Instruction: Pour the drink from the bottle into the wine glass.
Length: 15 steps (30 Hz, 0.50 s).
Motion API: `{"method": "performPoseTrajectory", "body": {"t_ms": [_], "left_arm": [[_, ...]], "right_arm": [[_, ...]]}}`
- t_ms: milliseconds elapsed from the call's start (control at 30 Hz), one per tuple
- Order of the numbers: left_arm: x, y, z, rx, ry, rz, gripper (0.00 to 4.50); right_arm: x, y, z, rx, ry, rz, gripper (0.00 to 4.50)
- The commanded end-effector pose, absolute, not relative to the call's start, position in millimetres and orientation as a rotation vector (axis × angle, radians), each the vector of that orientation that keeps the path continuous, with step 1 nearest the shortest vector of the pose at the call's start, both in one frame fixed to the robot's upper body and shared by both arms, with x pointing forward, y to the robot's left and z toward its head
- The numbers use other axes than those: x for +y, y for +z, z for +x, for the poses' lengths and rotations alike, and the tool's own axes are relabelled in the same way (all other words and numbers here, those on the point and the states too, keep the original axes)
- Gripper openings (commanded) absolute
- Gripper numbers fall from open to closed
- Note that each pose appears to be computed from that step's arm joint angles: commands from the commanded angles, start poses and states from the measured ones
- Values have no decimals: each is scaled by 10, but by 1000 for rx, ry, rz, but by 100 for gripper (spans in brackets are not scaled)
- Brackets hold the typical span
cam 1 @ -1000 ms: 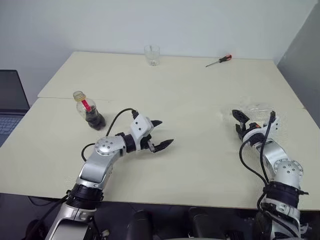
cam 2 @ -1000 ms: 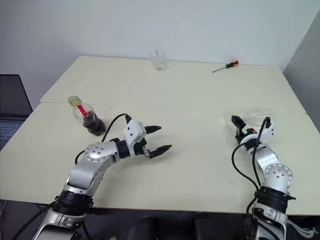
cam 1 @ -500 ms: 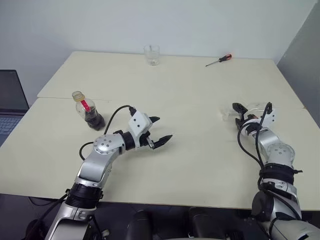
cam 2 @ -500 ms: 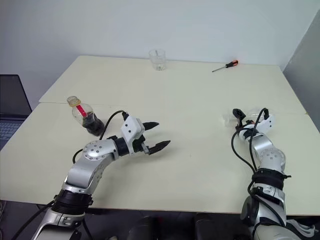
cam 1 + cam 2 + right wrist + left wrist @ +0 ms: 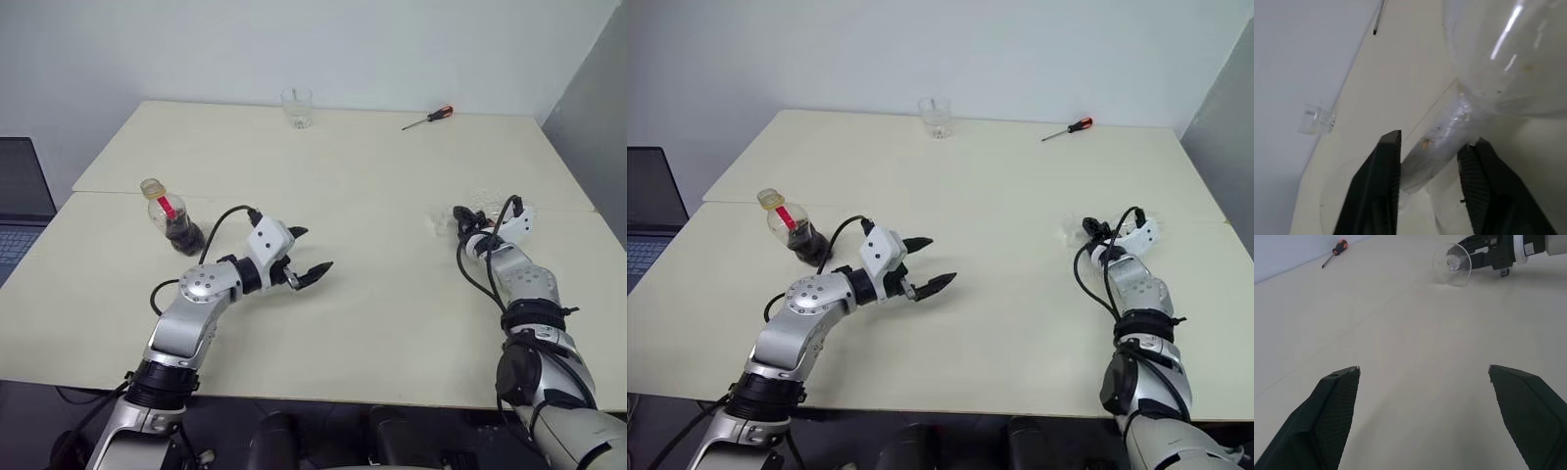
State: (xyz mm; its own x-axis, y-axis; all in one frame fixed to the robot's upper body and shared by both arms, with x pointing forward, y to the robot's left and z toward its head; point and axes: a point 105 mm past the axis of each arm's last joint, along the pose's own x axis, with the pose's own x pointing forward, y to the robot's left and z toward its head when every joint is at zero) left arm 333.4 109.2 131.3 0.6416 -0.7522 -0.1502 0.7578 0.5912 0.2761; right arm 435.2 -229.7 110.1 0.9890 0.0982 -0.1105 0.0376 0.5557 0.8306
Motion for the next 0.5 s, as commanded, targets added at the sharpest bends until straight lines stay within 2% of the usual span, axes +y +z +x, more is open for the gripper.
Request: {"method": "performPoseTrajectory", "body": {"t_ms": [33,100,233,300,400,500], "left_arm": [[1129,1449,3328,-41,-831,360,450],[1162,1458,3335,-49,-808,362,450],[1266,1430,3295,-34,-780,371,450],[1375,1359,3241,-1,-761,390,450],[1463,1307,3195,21,-739,391,450],[1511,1299,3170,30,-724,391,450]], "right_arm": [[-2111,1494,4384,68,180,913,44],[-1858,1780,4352,15,314,830,12],[-1376,2291,4220,-119,497,623,12],[-1007,2544,4079,-216,615,488,12],[-612,2557,3891,-335,729,252,12],[-320,2310,3824,-340,790,140,12]]}}
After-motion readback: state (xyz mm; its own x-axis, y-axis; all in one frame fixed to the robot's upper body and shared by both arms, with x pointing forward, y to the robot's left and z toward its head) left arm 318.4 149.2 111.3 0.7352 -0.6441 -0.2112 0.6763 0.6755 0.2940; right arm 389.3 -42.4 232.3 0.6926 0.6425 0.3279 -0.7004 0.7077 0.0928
